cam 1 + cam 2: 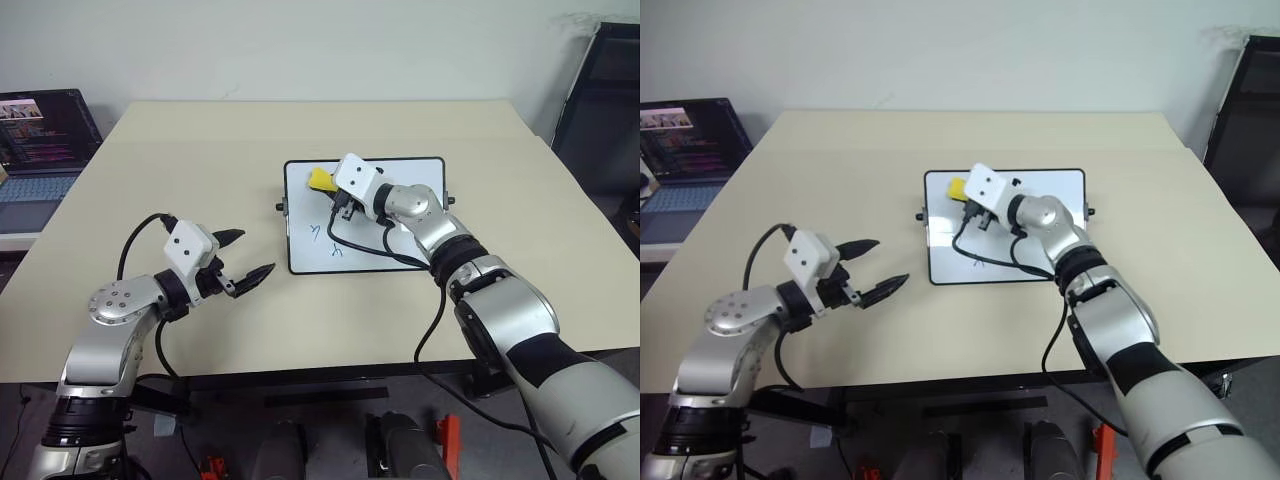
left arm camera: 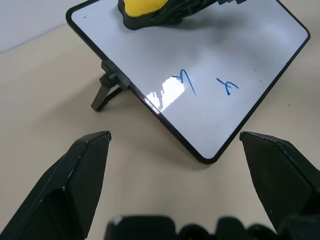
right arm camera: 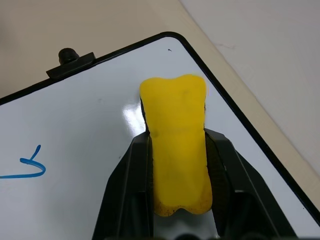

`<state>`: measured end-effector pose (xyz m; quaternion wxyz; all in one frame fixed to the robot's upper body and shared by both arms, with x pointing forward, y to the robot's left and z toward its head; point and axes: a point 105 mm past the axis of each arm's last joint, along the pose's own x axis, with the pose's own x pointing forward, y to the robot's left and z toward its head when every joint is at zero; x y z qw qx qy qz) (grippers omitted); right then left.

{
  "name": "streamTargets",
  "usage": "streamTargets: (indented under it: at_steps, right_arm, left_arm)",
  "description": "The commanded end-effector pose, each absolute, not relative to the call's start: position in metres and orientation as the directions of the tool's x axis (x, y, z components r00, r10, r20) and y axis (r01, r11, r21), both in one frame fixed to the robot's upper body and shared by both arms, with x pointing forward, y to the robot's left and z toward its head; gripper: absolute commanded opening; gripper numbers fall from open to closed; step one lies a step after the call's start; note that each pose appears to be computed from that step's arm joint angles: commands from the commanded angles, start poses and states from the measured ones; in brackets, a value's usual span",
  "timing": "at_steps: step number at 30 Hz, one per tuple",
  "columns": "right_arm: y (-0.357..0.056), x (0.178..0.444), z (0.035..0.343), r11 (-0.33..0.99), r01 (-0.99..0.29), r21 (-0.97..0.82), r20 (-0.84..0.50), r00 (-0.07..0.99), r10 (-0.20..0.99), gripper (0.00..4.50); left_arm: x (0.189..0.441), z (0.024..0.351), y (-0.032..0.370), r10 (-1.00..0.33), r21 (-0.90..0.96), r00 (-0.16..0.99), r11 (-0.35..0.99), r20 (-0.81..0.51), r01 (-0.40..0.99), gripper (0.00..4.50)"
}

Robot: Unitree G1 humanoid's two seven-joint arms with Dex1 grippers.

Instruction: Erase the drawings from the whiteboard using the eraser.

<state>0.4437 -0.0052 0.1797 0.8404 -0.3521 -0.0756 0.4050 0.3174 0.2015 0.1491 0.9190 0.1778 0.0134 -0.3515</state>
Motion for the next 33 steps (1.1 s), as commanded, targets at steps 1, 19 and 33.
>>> streamTargets:
  at_steps: [1, 19, 33]
  right_arm:
    - [-0.027, 0.439, 0.132, 0.377, -0.696, -0.611, -0.308, 0.649, 0.696, 1.04]
    - [-0.029, 0.432, 0.189, 0.463, -0.74, -0.488, -0.09, 0.571, 0.816, 1.03]
    - [-0.113, 0.376, 0.225, 0.416, -0.738, -0.532, -0.166, 0.573, 0.803, 1.02]
  left_arm:
    - [0.318, 0.16, 0.198, -0.653, 0.355, 0.747, 0.675, -0.122, 0.647, 4.5]
    - [0.318, 0.172, 0.198, -0.66, 0.353, 0.745, 0.678, -0.093, 0.645, 4.5]
    - [0.306, 0.183, 0.199, -0.687, 0.344, 0.717, 0.649, -0.116, 0.678, 4.5]
